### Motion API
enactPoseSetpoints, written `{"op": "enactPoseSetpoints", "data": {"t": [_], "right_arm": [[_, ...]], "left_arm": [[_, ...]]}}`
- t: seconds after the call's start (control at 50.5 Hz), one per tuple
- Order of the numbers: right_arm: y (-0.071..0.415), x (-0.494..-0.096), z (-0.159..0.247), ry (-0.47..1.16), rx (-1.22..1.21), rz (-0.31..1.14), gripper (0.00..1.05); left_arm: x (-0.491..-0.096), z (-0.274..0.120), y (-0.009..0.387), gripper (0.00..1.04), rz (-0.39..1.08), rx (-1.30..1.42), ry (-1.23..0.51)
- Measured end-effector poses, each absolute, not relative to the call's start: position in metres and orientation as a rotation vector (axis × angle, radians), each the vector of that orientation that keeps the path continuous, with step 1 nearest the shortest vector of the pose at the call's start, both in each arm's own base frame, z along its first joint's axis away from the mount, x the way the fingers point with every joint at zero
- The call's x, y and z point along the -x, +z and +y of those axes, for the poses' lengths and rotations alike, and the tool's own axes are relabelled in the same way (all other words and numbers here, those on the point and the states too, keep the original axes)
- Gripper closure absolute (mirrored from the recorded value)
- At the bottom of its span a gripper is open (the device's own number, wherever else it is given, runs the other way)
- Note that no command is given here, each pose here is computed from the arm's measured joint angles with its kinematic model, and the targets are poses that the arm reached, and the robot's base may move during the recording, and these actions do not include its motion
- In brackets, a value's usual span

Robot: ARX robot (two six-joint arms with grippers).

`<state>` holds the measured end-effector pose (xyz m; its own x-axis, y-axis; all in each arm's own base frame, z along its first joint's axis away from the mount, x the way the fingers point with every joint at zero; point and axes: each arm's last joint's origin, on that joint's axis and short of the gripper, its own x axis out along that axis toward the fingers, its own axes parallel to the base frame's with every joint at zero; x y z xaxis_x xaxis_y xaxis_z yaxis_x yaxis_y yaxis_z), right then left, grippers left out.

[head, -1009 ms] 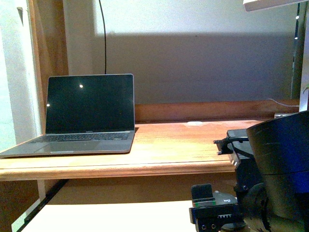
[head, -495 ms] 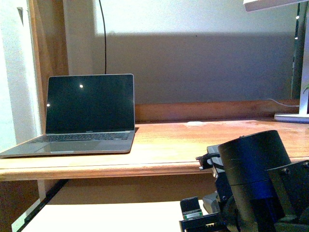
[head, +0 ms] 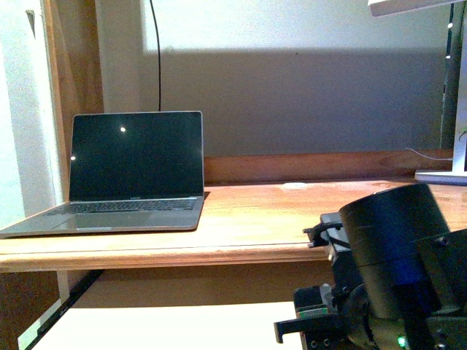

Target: Place mouse

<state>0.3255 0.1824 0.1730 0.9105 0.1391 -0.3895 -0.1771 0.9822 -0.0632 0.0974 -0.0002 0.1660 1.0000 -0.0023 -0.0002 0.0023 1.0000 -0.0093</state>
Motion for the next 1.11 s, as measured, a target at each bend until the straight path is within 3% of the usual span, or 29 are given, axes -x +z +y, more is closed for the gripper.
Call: {"op": "enactPoseSetpoints", "data": {"t": [0.257,0.435,0.732,1.108], "right_arm": [[0.229,-0.292,0.153,0.235,0.03,0.379,0.5],[0.254,-0.299,0.158,0.224,0.036,0.345,0.5],[0.287,-0.371,0.235,0.121,0.081,0.298,0.5],[0.265,-0.438,0.308,-0.012,0.158,0.285,0.5]], "left_arm": [[-0.097,0.0,0.166,0.08,0.0,0.009,-0.002],[-0.097,0.0,0.166,0.08,0.0,0.009,-0.002],[-0.097,0.0,0.166,0.08,0.0,0.009,-0.002],[-0.097,0.0,0.166,0.08,0.0,0.009,-0.002]]}}
